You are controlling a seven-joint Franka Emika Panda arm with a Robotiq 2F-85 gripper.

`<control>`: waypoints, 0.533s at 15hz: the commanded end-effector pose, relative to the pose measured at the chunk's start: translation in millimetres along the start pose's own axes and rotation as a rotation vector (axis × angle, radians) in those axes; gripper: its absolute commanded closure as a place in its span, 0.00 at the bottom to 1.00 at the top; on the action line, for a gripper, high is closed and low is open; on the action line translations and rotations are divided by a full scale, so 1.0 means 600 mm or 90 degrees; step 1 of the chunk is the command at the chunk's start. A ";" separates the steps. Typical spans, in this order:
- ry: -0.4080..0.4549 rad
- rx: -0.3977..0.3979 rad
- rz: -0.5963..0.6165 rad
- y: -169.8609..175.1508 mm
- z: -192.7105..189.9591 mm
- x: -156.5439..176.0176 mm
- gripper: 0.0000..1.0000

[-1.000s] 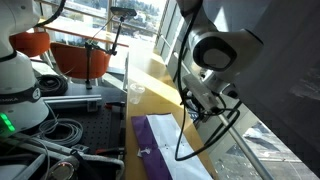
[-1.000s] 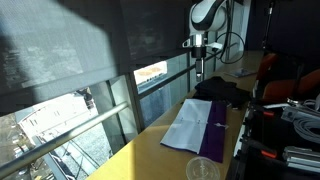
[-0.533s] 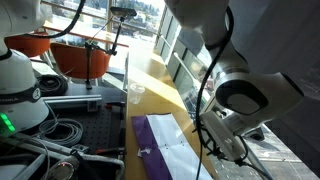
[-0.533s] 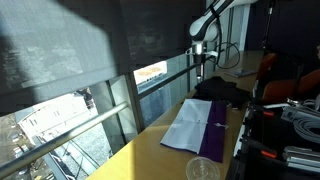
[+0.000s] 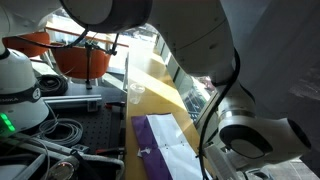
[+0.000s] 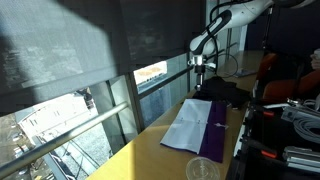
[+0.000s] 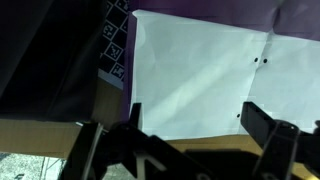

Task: Close the file

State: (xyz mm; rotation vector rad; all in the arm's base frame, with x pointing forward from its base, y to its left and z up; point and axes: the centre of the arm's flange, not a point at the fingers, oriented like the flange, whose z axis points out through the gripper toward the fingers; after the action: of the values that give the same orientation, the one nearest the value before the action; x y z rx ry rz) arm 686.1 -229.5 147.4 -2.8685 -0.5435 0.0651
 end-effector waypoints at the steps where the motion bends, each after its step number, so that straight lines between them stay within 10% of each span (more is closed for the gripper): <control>1: 0.003 0.001 0.010 0.064 0.037 0.043 0.00; 8: 0.015 -0.005 0.029 0.094 0.101 0.078 0.00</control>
State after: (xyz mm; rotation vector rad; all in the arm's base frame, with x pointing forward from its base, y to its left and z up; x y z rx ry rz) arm 710.8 -241.9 87.3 -2.8864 -0.4946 0.0339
